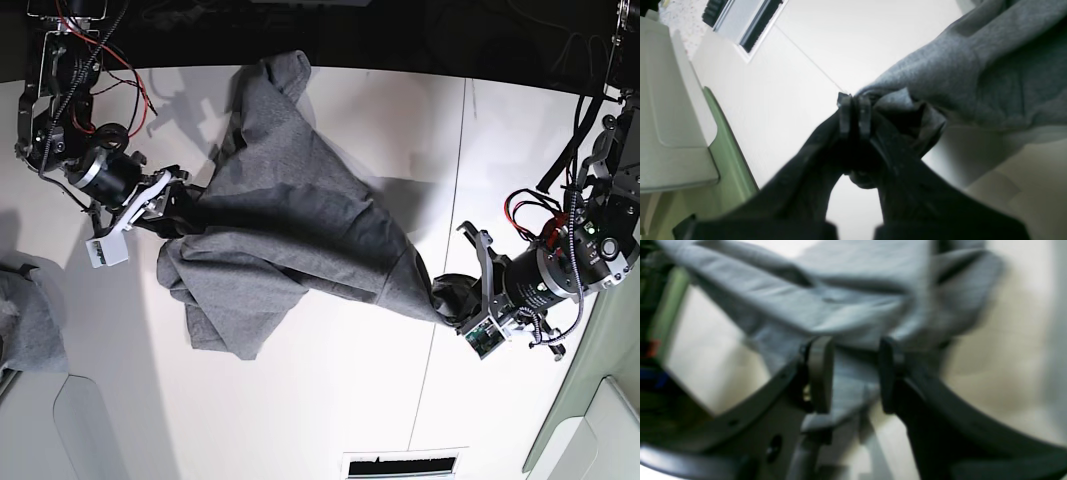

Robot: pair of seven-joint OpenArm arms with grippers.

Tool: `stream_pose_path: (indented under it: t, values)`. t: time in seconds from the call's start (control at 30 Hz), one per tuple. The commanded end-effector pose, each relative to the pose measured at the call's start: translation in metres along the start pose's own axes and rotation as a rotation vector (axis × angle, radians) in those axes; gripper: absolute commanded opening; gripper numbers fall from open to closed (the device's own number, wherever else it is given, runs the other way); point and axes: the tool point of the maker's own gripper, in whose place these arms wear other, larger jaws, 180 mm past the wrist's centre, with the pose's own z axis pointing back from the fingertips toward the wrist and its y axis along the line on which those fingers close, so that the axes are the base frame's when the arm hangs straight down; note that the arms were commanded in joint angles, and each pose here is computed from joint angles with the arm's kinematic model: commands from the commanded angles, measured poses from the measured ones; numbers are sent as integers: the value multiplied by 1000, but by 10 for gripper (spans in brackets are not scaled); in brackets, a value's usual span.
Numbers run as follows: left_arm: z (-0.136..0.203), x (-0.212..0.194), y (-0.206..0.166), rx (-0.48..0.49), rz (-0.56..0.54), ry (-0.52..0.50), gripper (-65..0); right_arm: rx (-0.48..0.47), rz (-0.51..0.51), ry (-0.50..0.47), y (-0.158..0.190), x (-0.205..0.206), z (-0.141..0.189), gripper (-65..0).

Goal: Layout the t-shirt on the table in an organized manner, then fold the t-shirt properly
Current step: 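Lift and stretch the shirt between both grippers, shaking it out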

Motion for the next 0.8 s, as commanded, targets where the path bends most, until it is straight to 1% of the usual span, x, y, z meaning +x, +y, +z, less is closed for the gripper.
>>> stream_pose_path:
  t: [0.0, 0.07, 0.13, 0.2, 0.27, 0.33, 0.4, 0.5, 0.57, 0.7, 0.77]
  values:
    - [4, 10, 16, 46, -20, -30, -650, 50, 19, -40, 15, 12, -1, -420]
    - [5, 10, 23, 79, -36, -20, -650, 94, 14, -16, 32, 2, -10, -420]
    - [5, 9, 38, 142, -49, -6, -650, 132, 40, 41, 52, -14, -21, -420]
    - [5, 8, 51, 193, -50, 4, -650, 174, 98, 116, 75, -34, -33, -406]
    - [3, 7, 56, 202, -44, 9, -650, 191, 184, 195, 94, -55, -44, -395]
    - [2, 4, 57, 203, -41, 16, -650, 154, 262, 242, 101, -69, -55, -395]
    - [2, 4, 57, 203, -39, 17, -650, 101, 311, 251, 103, -74, -63, -380]
    - [2, 4, 57, 201, -37, 15, -650, 51, 401, 261, 108, -81, -71, -290]
    - [2, 4, 57, 200, -37, 15, -650, 31, 448, 291, 113, -91, -76, -250]
    - [2, 5, 57, 201, -37, 12, -650, 42, 514, 345, 129, -120, -91, -247]
    - [2, 5, 57, 201, -37, 11, -650, 42, 565, 375, 133, -136, -97, -247]
